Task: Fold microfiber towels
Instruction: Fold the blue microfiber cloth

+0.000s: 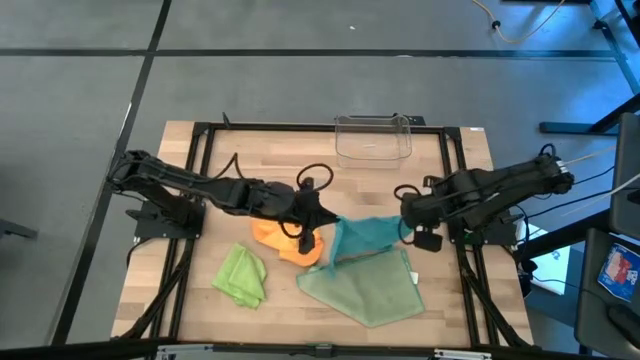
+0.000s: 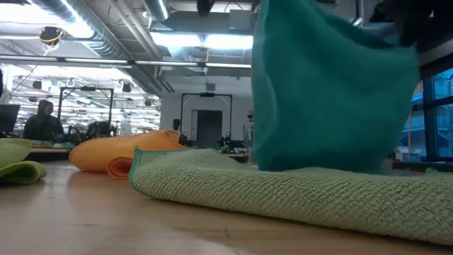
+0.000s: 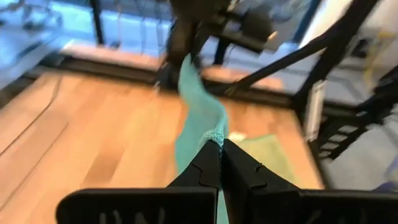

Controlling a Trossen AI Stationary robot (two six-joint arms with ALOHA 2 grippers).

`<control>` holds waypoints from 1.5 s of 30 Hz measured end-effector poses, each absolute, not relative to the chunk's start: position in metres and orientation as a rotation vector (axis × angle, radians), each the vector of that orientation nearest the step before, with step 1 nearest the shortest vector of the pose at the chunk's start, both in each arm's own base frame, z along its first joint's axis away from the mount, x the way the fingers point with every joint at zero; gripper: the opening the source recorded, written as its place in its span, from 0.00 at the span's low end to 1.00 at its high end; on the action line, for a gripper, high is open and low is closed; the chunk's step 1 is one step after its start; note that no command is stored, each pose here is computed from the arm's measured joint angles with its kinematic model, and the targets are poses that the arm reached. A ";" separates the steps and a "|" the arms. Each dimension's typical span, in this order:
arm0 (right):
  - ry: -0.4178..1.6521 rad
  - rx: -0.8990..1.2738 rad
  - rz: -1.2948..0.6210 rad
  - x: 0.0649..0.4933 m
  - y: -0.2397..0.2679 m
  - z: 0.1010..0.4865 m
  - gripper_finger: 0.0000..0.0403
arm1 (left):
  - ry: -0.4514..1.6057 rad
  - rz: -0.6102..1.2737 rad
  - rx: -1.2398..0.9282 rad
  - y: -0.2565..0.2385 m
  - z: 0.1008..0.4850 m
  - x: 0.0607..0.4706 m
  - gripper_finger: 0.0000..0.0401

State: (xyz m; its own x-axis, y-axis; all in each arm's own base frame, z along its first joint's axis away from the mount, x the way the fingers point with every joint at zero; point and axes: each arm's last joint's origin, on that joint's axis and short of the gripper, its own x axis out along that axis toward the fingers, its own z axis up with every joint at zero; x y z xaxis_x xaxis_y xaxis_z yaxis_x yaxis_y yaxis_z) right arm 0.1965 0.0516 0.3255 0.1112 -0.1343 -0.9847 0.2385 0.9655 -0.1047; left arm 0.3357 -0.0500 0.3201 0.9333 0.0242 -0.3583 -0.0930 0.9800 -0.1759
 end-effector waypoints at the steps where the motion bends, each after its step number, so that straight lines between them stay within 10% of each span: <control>1: 1.430 0.074 -0.316 0.198 0.049 0.322 0.01 | 0.384 0.076 -0.191 -0.046 0.319 0.335 0.00; 33: 1.142 -0.114 -0.671 0.233 -0.048 0.241 0.01 | 0.732 0.337 -0.054 0.075 0.293 0.310 0.00; 45: 1.149 0.030 -0.509 0.234 -0.053 0.230 0.01 | 0.821 0.287 -0.130 0.069 0.274 0.317 0.00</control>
